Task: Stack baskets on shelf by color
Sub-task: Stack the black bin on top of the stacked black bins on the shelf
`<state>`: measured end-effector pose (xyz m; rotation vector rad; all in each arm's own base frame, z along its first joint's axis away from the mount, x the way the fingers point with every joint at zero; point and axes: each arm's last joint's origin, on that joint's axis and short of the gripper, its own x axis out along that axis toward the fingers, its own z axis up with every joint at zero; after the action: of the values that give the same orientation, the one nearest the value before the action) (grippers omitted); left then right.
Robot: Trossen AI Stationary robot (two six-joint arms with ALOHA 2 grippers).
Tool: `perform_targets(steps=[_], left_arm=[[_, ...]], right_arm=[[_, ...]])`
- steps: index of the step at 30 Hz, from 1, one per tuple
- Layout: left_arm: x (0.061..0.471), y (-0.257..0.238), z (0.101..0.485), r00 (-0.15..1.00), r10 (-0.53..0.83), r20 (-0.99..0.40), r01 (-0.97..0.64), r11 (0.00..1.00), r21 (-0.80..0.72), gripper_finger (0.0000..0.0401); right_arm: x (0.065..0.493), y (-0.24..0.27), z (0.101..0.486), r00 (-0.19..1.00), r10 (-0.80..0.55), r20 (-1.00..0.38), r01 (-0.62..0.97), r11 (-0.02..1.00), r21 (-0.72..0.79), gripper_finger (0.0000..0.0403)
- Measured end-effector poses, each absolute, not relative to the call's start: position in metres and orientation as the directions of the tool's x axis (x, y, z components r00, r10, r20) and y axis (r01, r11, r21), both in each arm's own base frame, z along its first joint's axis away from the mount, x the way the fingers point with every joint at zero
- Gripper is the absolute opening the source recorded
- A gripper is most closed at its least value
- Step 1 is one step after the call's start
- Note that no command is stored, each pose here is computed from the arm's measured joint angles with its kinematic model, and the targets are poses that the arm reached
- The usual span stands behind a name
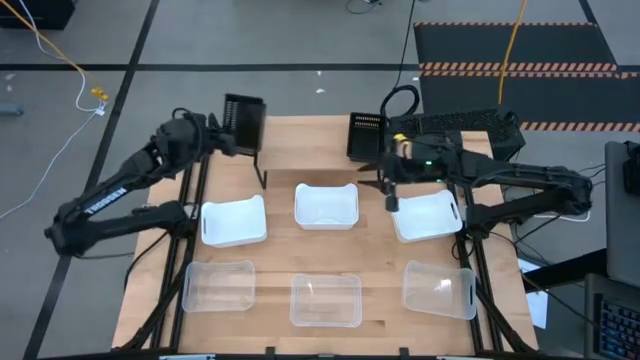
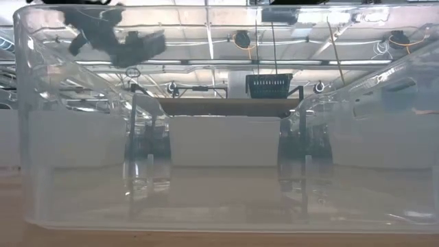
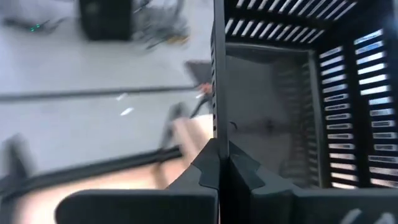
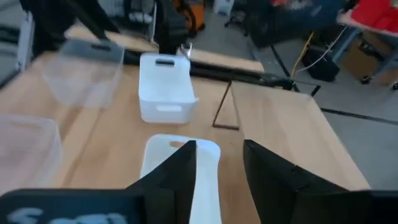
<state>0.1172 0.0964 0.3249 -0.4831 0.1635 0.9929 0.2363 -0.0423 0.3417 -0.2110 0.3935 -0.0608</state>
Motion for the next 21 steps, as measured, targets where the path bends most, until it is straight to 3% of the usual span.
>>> perform_targets(steps=[9, 14, 21], left_arm=[[0.205, 0.082, 0.333, 0.625, 0.758, -0.187, -0.773, 0.568, -0.282, 0.0005], [0.249, 0.089, 0.331, 0.655, 0.752, -0.067, -0.724, 0.601, -0.339, 0.0005], [0.294, 0.102, 0.319, 0.671, 0.741, -0.028, -0.693, 0.613, -0.379, 0.0005]], right_arm=[[0.287, -0.038, 0.366, 0.908, -0.240, -0.345, 0.068, 0.893, -0.445, 0.0202], [0.301, -0.022, 0.379, 0.925, -0.282, -0.253, 0.052, 0.755, -0.653, 0.0209], [0.326, -0.013, 0.353, 0.851, -0.434, -0.297, -0.011, 0.550, -0.835, 0.0205]])
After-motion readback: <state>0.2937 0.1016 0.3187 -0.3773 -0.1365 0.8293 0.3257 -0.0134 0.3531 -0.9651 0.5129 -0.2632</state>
